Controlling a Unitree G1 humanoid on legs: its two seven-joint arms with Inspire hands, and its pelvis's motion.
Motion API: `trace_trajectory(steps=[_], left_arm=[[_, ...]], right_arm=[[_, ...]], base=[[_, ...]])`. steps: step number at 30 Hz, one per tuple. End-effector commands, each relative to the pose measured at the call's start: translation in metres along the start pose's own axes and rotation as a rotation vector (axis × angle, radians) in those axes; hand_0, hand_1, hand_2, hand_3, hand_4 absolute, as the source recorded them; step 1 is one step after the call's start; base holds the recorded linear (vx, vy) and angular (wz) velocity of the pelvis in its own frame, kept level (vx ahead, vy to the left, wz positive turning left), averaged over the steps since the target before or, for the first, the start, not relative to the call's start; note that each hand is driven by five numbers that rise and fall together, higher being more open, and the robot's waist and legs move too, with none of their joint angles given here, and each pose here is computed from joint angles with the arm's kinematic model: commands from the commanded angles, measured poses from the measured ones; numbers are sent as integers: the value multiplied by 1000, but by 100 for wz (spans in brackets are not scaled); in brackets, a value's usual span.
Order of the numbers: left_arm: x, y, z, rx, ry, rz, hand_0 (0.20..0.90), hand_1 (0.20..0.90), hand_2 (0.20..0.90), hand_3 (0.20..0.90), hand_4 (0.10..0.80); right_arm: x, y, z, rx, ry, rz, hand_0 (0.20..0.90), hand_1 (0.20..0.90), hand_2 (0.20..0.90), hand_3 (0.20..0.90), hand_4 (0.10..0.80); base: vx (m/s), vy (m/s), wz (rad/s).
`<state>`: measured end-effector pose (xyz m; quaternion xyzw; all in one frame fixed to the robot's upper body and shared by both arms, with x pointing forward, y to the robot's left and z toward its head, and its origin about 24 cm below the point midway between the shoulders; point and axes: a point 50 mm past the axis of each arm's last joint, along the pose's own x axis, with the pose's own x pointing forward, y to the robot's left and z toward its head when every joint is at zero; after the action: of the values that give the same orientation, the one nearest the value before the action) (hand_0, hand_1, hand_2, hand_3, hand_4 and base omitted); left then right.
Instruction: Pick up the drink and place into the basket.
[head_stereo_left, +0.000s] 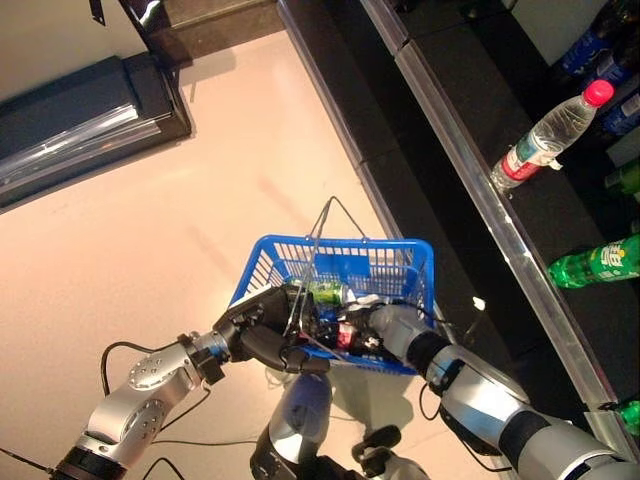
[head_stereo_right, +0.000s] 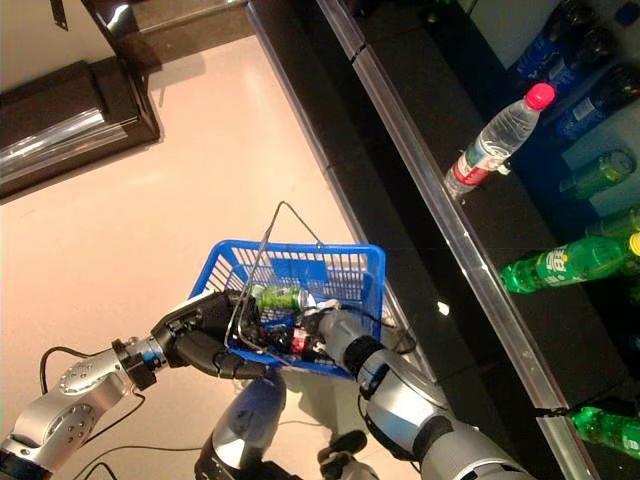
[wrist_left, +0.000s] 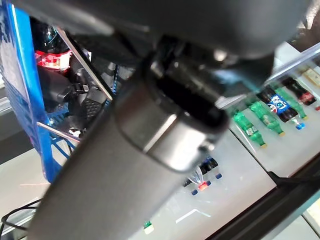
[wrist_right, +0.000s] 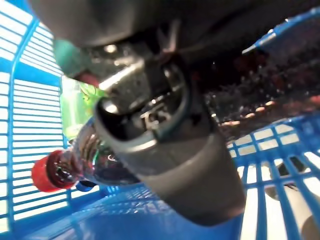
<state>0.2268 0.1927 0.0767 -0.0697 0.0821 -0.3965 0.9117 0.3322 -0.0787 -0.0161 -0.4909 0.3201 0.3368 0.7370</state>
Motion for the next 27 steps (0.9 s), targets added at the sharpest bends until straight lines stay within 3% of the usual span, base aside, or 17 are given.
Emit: trace_trajectory(steps=[1,6,16,20,27], left_arm=[[-12,-93,136,149,-851,-644,300,300,300,200,100],[-22,-82,132,160,-847,-583,300,300,300,200,100],[-44,-47,116,157,-848,-357,300,300,300,200,100],[-53,-35,110,165,-838,-257,300,300,300,200,100],[-41,-15,104,166,-801,-72,300,300,300,200,100]], right_arm=[[0,4,-4,85,-62,-42,900,900,900,900,800],[-26,-24,18,83,-203,-184,900,900,900,900,800],[-113,-58,39,67,-568,-422,900,900,900,900,800],[-141,-60,40,56,-692,-424,900,900,900,900,800],[-168,-48,54,71,-903,-348,900,900,900,900,800]], base=[[0,0,0],[0,0,0],[-6,10,-6],[-14,3,-7],[19,-3,-3]])
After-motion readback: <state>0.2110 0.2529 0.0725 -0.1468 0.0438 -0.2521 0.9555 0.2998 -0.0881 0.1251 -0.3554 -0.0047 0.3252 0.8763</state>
